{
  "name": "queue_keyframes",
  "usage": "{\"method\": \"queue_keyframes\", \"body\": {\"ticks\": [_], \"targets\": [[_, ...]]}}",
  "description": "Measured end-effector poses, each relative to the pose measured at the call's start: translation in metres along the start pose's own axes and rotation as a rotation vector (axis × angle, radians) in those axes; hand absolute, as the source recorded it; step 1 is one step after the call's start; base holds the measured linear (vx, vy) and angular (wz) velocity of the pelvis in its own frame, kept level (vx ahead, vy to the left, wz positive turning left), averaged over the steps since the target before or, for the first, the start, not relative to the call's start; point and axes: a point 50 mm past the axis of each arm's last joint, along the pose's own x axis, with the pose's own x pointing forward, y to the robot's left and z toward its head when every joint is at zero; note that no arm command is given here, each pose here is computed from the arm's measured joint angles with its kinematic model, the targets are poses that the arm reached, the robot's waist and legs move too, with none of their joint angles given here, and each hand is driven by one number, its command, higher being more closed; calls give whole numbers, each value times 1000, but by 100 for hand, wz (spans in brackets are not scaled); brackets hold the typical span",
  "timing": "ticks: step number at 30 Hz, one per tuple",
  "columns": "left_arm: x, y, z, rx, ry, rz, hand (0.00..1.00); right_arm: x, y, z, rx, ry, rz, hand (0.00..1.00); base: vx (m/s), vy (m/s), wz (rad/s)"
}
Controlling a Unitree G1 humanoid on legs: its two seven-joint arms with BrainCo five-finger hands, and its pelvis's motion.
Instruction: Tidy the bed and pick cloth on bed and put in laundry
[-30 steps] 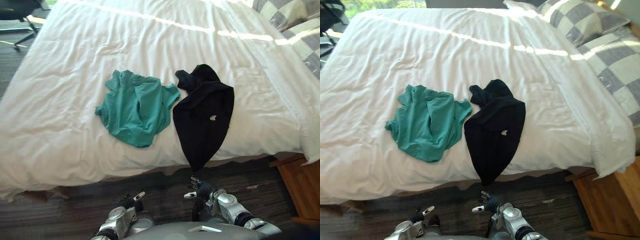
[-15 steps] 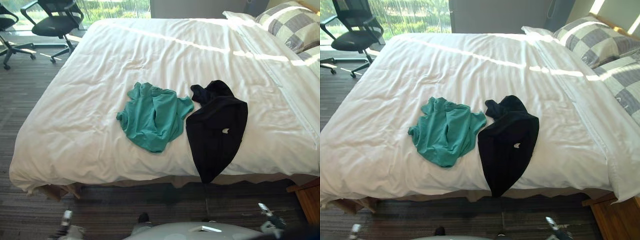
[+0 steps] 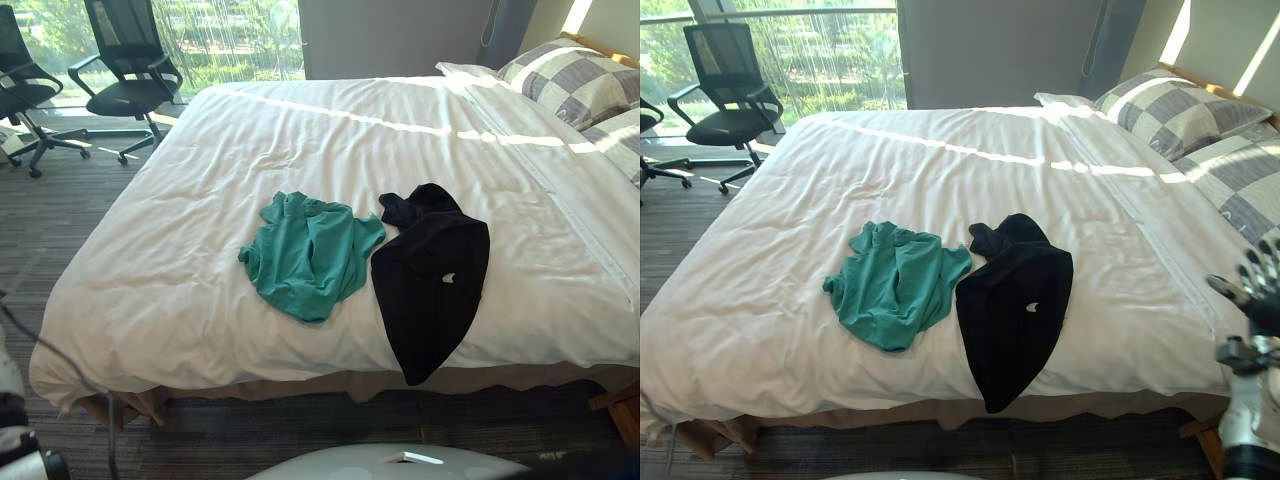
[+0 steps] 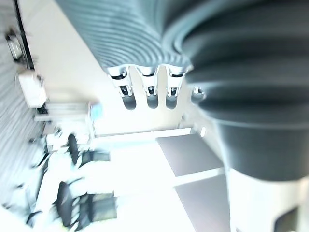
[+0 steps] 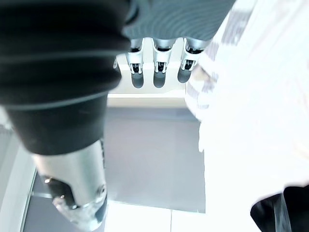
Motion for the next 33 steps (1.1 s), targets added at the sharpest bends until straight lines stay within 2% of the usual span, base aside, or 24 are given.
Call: {"method": "queue_keyframes", "body": {"ticks": [1, 3, 4, 5, 9, 12, 18, 25, 33], "targets": [[2, -11, 0, 37, 15, -42, 0, 7, 11, 0, -10, 10, 42, 0, 11, 23, -19], [4, -47, 1, 195, 34, -171, 0, 30, 48, 4, -53, 11, 173, 0, 1, 21, -22], [3, -56, 0, 219, 41, -193, 0, 34, 57, 6, -71, 6, 203, 0, -10, 14, -23], [-2, -78, -8, 284, 72, -265, 0, 43, 76, 13, -112, -16, 278, 0, -12, 9, -24], [-11, -128, -17, 371, 143, -392, 0, 66, 118, 46, -168, -140, 422, 0, -92, -2, -24], [-6, -153, 0, 336, 127, -412, 0, 68, 147, 60, -151, -213, 506, 0, -92, -11, -29], [5, -170, 31, 303, 55, -403, 0, 61, 171, 78, -158, -288, 601, 0, -30, -11, -18], [13, -192, 70, 356, 4, -444, 0, 53, 191, 117, -148, -435, 650, 0, -6, 1, -7], [11, -196, 70, 460, 53, -519, 0, 44, 199, 151, -172, -556, 682, 0, 40, 0, -7]]}}
